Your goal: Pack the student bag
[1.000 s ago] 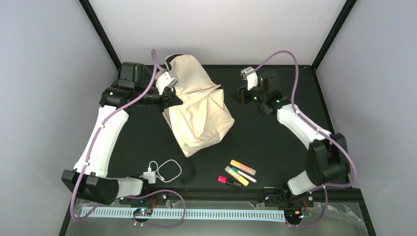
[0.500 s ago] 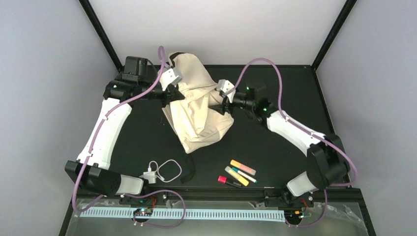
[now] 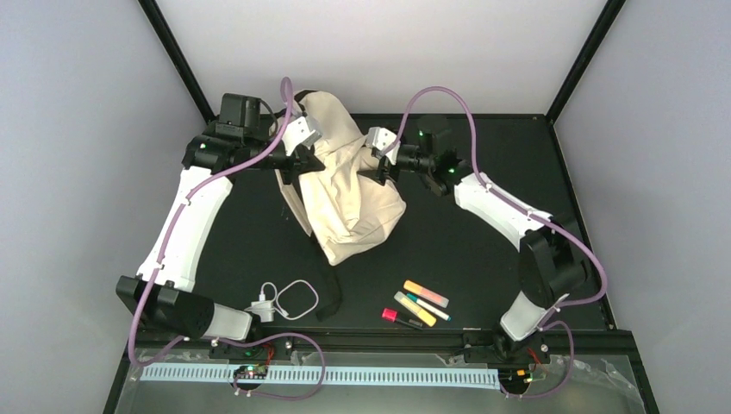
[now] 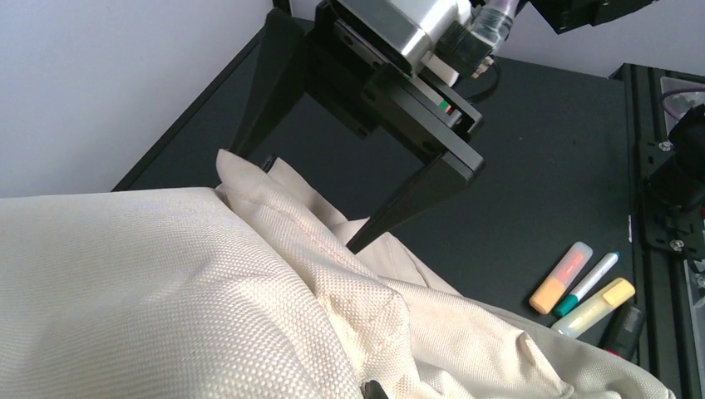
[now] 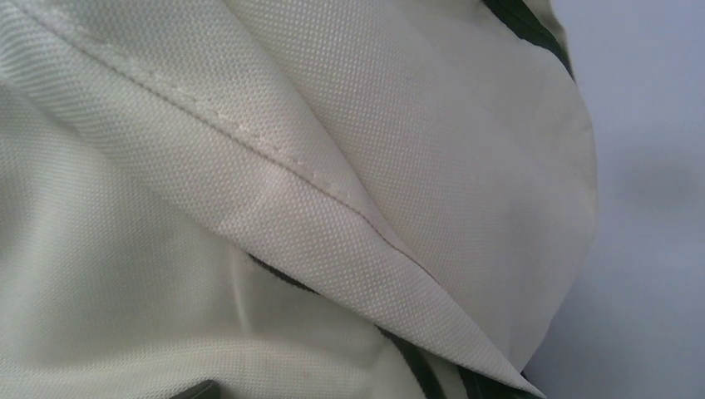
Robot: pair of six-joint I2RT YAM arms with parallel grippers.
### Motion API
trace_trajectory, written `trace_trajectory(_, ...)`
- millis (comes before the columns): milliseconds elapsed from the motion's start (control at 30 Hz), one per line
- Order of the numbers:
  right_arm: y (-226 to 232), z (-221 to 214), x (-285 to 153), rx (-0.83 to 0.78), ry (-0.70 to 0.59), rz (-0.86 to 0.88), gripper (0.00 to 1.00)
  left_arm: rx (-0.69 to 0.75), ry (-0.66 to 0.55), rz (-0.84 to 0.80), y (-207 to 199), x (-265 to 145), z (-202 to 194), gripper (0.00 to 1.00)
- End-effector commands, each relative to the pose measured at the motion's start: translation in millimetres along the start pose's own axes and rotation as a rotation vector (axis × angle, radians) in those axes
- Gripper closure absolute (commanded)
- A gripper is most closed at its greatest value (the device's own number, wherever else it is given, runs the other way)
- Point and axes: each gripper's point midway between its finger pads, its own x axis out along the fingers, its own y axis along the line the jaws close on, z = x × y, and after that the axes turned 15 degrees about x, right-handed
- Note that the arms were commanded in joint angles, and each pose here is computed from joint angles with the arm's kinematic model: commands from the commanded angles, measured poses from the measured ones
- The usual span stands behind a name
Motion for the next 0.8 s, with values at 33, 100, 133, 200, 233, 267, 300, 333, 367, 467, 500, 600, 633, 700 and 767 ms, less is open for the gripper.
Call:
trace_trajectory(33, 1.4, 9.9, 11.2, -0.08, 0.012, 0.098, 0.14, 0.2, -0.1, 0.027, 5.0, -12.7, 42.1, 0.98)
trace_trajectory(100, 7.7, -1.4, 16.3, -0.064, 0.073, 0.169, 0.15, 0.216, -0.098, 0.027, 6.2, -12.1, 43.0, 0.98)
trace_trajectory(133, 9.5, -7.7, 18.5, -0.045, 0.105, 0.196, 0.16, 0.222, -0.097, 0.031, 7.9, -11.8, 43.7, 0.98)
trace_trajectory(200, 18.9, -25.9, 18.4, 0.033, 0.183, 0.256, 0.17, 0.225, -0.092, 0.036, 11.0, -10.7, 43.4, 0.98)
trace_trajectory(233, 23.6, -31.6, 17.5, 0.061, 0.204, 0.281, 0.18, 0.23, -0.089, 0.038, 12.1, -10.3, 43.0, 0.98)
trace_trajectory(267, 31.1, -36.1, 15.6, 0.087, 0.215, 0.319, 0.19, 0.233, -0.086, 0.038, 13.1, -9.5, 42.2, 0.98)
trace_trajectory(300, 36.7, -41.4, 13.9, 0.108, 0.228, 0.344, 0.2, 0.236, -0.081, 0.039, 14.1, -8.7, 41.0, 0.98)
trace_trajectory(333, 41.9, -45.3, 12.0, 0.118, 0.232, 0.366, 0.2, 0.238, -0.078, 0.04, 14.7, -8.1, 40.1, 0.98)
trace_trajectory(367, 45.9, -50.1, 10.7, 0.133, 0.239, 0.38, 0.21, 0.242, -0.072, 0.045, 15.8, -8.0, 39.3, 0.98)
trace_trajectory(467, 53.3, -62.2, 8.1, 0.198, 0.292, 0.415, 0.24, 0.25, -0.057, 0.062, 18.4, -9.1, 38.2, 0.98)
trace_trajectory(500, 54.0, -62.4, 7.8, 0.213, 0.303, 0.424, 0.27, 0.251, -0.049, 0.069, 19.4, -9.6, 37.3, 0.98)
trace_trajectory(600, 54.4, -62.1, 7.0, 0.26, 0.323, 0.42, 0.62, 0.254, -0.016, 0.1, 24.7, -11.3, 33.0, 0.98)
trace_trajectory(633, 52.7, -61.1, 6.3, 0.262, 0.326, 0.404, 0.72, 0.251, -0.002, 0.112, 27.0, -11.0, 30.2, 0.99)
trace_trajectory(700, 44.4, -55.0, 4.3, 0.248, 0.321, 0.334, 0.85, 0.248, 0.025, 0.14, 33.0, -10.6, 24.3, 0.98)
trace_trajectory(767, 25.2, -45.7, 1.9, 0.216, 0.293, 0.197, 0.97, 0.245, 0.047, 0.174, 39.5, -10.5, 18.9, 0.98)
